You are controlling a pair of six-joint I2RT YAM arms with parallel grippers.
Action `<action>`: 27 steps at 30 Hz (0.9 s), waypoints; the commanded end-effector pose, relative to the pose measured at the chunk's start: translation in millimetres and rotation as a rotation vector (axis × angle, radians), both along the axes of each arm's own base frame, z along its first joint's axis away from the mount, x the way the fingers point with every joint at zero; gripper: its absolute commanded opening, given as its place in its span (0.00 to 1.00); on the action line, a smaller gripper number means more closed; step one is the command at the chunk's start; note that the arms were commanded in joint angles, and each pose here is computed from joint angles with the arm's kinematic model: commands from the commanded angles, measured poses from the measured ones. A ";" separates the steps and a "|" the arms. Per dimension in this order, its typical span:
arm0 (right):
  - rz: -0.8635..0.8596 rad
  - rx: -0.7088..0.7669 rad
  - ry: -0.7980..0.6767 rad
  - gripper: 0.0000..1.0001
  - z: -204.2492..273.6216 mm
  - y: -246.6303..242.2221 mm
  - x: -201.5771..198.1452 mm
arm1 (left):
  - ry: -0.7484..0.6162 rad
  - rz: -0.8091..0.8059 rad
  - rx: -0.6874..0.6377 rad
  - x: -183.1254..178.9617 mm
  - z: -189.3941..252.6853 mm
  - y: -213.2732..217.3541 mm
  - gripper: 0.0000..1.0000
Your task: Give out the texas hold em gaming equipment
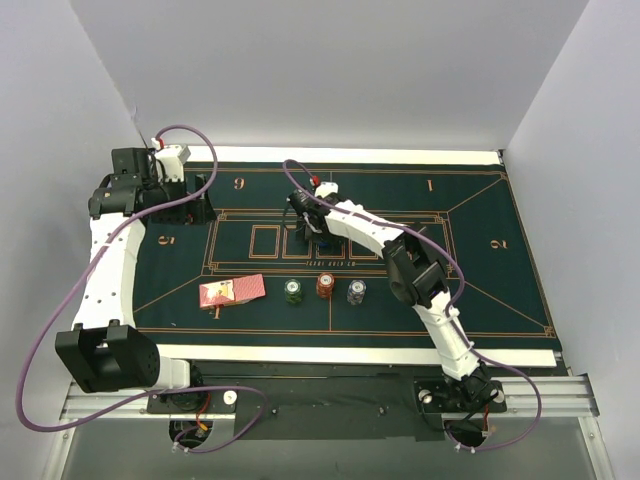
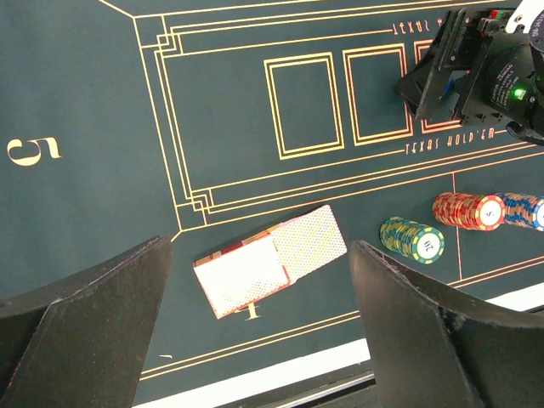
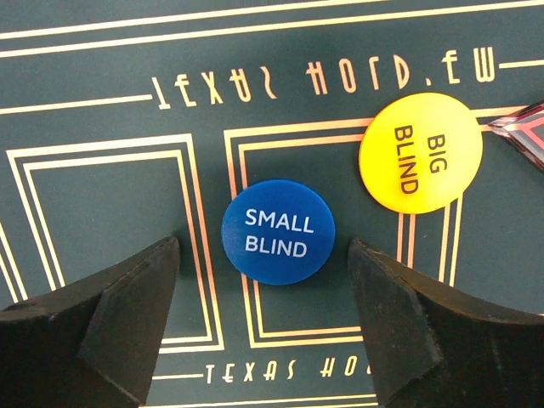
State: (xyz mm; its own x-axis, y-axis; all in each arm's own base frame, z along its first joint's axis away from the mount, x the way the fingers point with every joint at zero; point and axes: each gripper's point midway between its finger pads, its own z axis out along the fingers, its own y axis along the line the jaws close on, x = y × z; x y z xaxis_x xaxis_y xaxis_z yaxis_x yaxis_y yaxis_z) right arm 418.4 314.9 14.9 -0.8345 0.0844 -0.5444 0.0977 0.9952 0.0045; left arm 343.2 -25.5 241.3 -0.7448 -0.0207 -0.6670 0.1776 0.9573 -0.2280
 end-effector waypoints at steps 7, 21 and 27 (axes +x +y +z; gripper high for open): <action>-0.012 -0.036 0.043 0.62 -24.9 -6.3 -0.5 | -0.072 -0.010 -0.014 0.4 27.2 0.6 0.97; 0.085 0.046 0.059 0.42 -18.4 49.6 -13.3 | -0.081 0.014 -0.006 -3.0 28.0 9.7 0.97; 0.207 0.199 0.057 0.41 -9.9 123.4 -26.7 | -0.068 0.025 -0.006 -4.1 21.3 13.7 0.97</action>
